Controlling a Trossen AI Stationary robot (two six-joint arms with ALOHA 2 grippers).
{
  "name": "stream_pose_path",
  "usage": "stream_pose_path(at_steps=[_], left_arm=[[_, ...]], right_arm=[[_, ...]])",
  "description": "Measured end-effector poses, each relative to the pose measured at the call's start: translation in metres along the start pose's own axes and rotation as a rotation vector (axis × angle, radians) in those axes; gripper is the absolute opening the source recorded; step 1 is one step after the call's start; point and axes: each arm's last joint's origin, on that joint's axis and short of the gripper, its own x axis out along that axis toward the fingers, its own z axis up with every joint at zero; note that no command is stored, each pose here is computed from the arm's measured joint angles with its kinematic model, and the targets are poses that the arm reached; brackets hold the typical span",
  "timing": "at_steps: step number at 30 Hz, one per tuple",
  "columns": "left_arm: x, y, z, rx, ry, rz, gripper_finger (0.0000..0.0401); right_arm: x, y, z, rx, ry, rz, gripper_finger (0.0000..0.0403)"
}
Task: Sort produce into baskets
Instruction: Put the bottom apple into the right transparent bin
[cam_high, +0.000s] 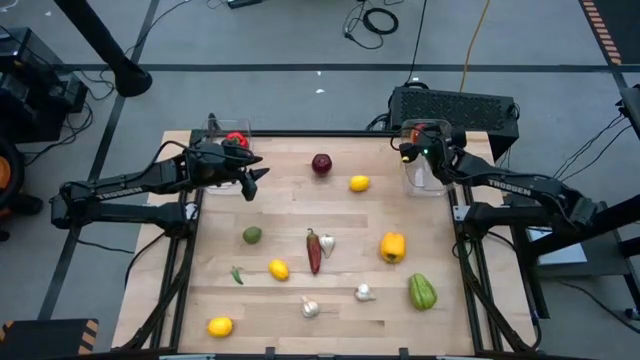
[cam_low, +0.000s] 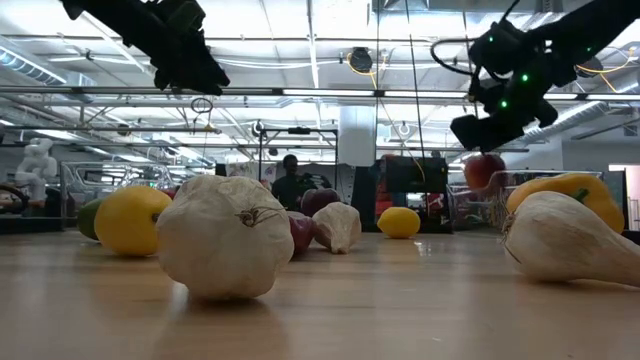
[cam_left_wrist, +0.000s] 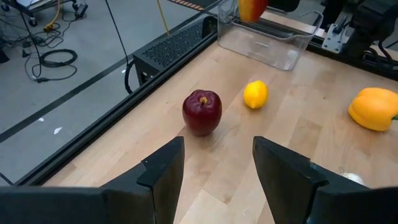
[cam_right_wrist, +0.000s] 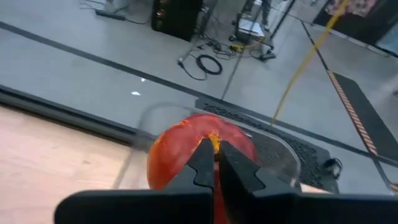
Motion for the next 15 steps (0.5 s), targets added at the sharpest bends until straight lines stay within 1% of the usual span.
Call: stream_pose_path(at_steps=[7,10,15], left_arm=[[0.000,0.000,0.000,0.000,0.000,0.000,0.0199],[0.000,0.000,0.000,0.000,0.000,0.000,0.0199],[0.000,0.000,0.000,0.000,0.000,0.000,0.0199]], right_arm=[[0.015,-0.013,-0.017,0.015,0.042,-0.080,0.0002],[0.021,-0.016,-0.023,0.047,0.021,-0.100,0.0002],[0.024,-0.016,-0.029,0.037,-0.033,-0.111,0.0002]])
